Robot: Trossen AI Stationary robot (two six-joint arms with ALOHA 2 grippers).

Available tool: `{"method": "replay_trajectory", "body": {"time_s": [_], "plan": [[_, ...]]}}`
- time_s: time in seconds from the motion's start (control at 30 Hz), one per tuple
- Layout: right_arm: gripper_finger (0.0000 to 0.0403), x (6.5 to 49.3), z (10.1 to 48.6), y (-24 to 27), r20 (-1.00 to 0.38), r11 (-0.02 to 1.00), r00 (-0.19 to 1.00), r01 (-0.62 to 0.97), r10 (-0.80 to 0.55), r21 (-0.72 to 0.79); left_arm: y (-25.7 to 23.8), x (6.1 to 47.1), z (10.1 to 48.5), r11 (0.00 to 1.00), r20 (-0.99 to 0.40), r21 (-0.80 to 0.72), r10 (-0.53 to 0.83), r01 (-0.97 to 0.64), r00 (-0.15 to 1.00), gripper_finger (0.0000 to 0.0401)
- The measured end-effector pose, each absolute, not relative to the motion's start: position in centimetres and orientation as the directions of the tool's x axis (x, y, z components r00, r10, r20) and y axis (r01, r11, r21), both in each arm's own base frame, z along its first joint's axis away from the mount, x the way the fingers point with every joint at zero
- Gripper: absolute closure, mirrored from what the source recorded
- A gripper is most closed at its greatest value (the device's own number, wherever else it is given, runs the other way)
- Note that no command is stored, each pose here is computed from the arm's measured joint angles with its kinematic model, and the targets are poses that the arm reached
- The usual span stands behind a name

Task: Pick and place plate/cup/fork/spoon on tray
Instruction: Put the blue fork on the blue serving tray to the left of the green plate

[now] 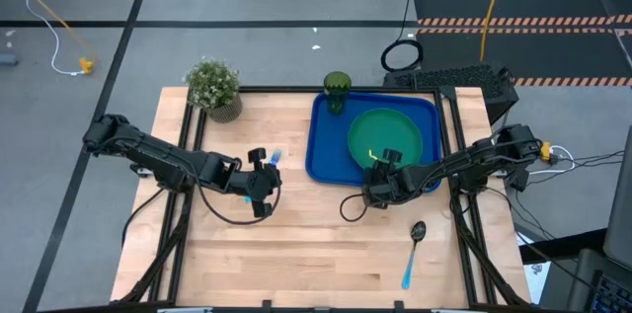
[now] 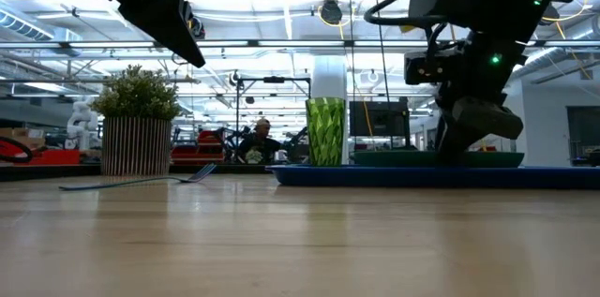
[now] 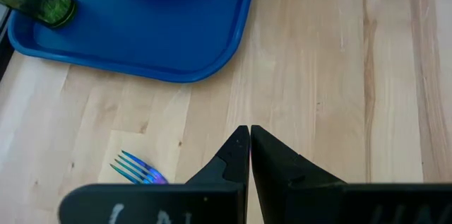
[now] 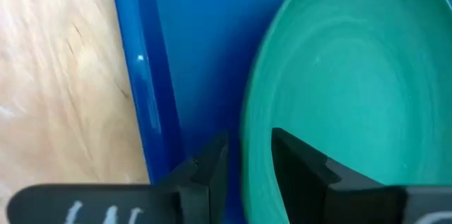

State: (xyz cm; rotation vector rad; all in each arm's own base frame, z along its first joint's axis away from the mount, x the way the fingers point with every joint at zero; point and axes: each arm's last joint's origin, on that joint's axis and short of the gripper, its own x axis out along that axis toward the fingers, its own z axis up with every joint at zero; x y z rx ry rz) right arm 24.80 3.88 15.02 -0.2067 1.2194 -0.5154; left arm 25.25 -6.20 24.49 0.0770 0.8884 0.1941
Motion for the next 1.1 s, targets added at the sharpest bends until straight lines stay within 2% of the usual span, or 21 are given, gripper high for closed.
{"method": "replay_trajectory", "body": {"time_s": [0.13,0.43,0.6,0.87,0.97,1.1], "plan": [[0.0305,25.4,15.2,4.1,-0.835,0.883,0.305,0.268,-0.458,-0.386,-6.2,25.3,24.4,0.978,-0.764,0.118,0.202,-0.174,0.612,0.0382],[0.0305,25.2,17.2,4.4,-0.862,0.943,0.398,0.240,-0.313,-0.232,-6.2,25.5,24.0,0.942,-0.776,-0.005,0.208,-0.336,0.595,0.0372],[0.0305,24.4,19.4,4.4,-0.848,0.955,0.477,0.278,-0.230,-0.102,-5.8,25.8,23.6,0.903,-0.785,-0.059,0.222,-0.426,0.579,0.0316],[0.0305,22.7,22.5,5.2,-0.787,0.933,0.597,0.350,-0.156,0.081,-5.5,26.8,21.0,0.832,-0.845,-0.056,0.255,-0.552,0.470,0.0208],[0.0305,22.3,23.0,6.1,-0.774,0.926,0.620,0.353,-0.127,0.131,-4.9,27.0,20.4,0.797,-0.859,-0.049,0.273,-0.602,0.432,0.0188],[0.0305,21.8,22.4,7.8,-0.758,0.920,0.646,0.346,-0.093,0.182,-4.0,26.8,20.1,0.754,-0.877,-0.029,0.296,-0.656,0.378,0.0183]]}}
